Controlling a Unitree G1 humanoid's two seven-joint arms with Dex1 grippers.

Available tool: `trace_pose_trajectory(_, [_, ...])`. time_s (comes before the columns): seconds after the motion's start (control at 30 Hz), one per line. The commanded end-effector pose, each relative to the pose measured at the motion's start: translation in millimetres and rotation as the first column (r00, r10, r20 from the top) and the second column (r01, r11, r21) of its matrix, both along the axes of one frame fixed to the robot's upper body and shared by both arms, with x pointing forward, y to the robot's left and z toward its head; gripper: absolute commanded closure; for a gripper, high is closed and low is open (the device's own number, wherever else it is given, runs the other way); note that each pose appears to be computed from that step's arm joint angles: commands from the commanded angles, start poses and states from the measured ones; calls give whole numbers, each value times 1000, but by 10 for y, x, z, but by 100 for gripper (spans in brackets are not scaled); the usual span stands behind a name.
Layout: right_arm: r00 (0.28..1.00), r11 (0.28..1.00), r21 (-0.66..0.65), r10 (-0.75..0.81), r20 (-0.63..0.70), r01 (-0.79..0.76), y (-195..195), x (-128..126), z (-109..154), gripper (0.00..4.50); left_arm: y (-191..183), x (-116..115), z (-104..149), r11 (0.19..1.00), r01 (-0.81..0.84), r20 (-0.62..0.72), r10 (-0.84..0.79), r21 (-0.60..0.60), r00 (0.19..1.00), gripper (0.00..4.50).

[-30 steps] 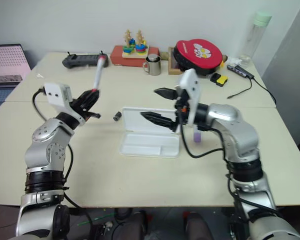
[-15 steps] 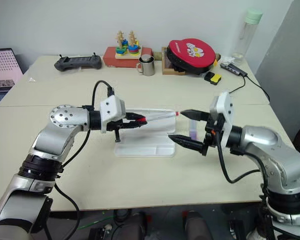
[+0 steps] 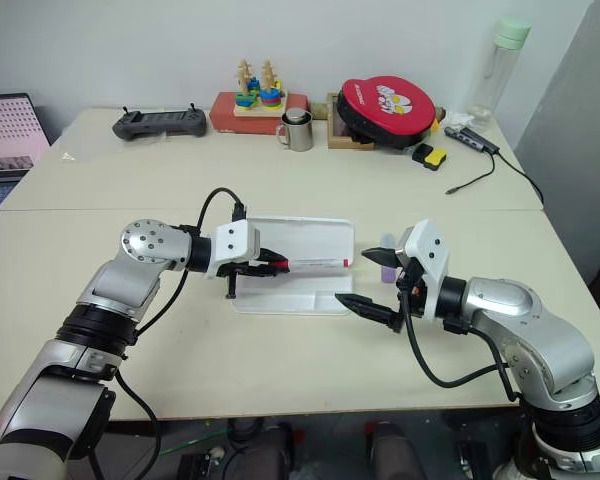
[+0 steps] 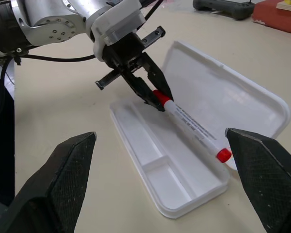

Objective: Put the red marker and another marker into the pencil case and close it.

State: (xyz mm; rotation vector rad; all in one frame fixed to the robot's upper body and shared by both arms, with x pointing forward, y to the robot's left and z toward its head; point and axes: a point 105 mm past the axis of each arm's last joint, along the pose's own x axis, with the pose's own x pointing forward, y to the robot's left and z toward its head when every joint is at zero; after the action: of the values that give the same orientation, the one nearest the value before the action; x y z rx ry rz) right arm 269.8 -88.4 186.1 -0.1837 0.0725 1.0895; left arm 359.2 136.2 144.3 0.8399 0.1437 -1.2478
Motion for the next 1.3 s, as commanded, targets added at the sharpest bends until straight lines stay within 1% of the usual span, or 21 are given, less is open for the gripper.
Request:
trace_pose_trajectory(0.03, [999,1000,8,6,48,-6,15,-9,84,0,37,9,13,999,3,25,-4,46,1000,415])
trace_pose_trajectory(0.23, [999,1000,4,3,42,-3,9,-2,54,0,98,20,-71,996,-16,20,14,93,1000,415])
trace_pose_trajectory(0.3, [999,1000,2,5,41,-5,16,-4,44,0,89,22,-56,997,-15,20,13,80,1000,345])
trace_pose_trajectory(0.33, [999,1000,5,3,42,-3,17,0,48,0,82,22,-48,997,-14,21,12,73,1000,337])
trace_pose_trajectory(0.43, [999,1000,5,-18,44,18,5,45,50,0,35,23,-17,999,-4,22,3,39,1000,268])
trace_pose_trajectory(0.57, [998,999,-7,-47,35,47,-15,88,2,0,-1,16,-16,1000,-1,11,1,17,1000,191])
trace_pose_trajectory(0.6, [997,998,-12,-68,35,68,-31,120,-14,0,-34,8,11,1000,4,5,-4,-14,1000,169])
trace_pose_trajectory(0.63, [992,993,-21,-120,29,120,-77,194,-45,0,-93,-3,80,997,11,-4,-11,-76,1000,157])
trace_pose_trajectory(0.67, [983,982,-41,-183,24,183,-142,284,-98,0,-161,-21,161,990,20,-12,-22,-142,1000,132])
trace_pose_trajectory(0.73, [953,949,-87,-301,23,302,-267,434,-216,0,-310,-77,330,955,34,-47,-50,-294,998,99])
trace_pose_trajectory(0.77, [943,937,-105,-331,23,332,-298,468,-260,0,-354,-99,379,940,34,-62,-59,-341,996,74])
trace_pose_trajectory(0.8, [923,915,-119,-385,21,385,-343,532,-303,0,-400,-129,432,919,34,-81,-71,-392,994,52])
trace_pose_trajectory(0.83, [883,876,-118,-470,12,468,-417,636,-336,0,-439,-157,475,900,33,-95,-81,-434,992,36])
trace_pose_trajectory(0.87, [853,843,-142,-521,21,518,-471,700,-388,0,-469,-183,486,892,32,-106,-89,-452,990,7])
trace_pose_trajectory(0.9, [815,803,-162,-580,10,574,-528,760,-462,0,-506,-210,498,878,26,-125,-97,-479,987,2])
trace_pose_trajectory(0.93, [791,778,-176,-612,4,603,-558,790,-511,0,-528,-227,503,870,20,-139,-102,-493,985,2])
trace_pose_trajectory(1.0, [733,727,-165,-679,-33,666,-618,848,-556,0,-552,-237,501,866,10,-146,-96,-500,985,2])
trace_pose_trajectory(1.03, [734,727,-170,-679,-31,666,-592,850,-578,0,-565,-242,493,865,7,-148,-94,-501,984,2])
trace_pose_trajectory(1.13, [718,722,-129,-691,-81,680,-453,861,-630,0,-614,-243,471,857,-8,-156,-84,-515,984,2])
trace_pose_trajectory(1.2, [696,705,-131,-710,-113,697,-407,879,-691,0,-633,-255,492,851,-8,-151,-84,-526,985,2])
trace_pose_trajectory(1.3, [687,696,-124,-718,-115,707,-358,911,-689,0,-630,-242,485,858,-17,-137,-63,-514,989,2])
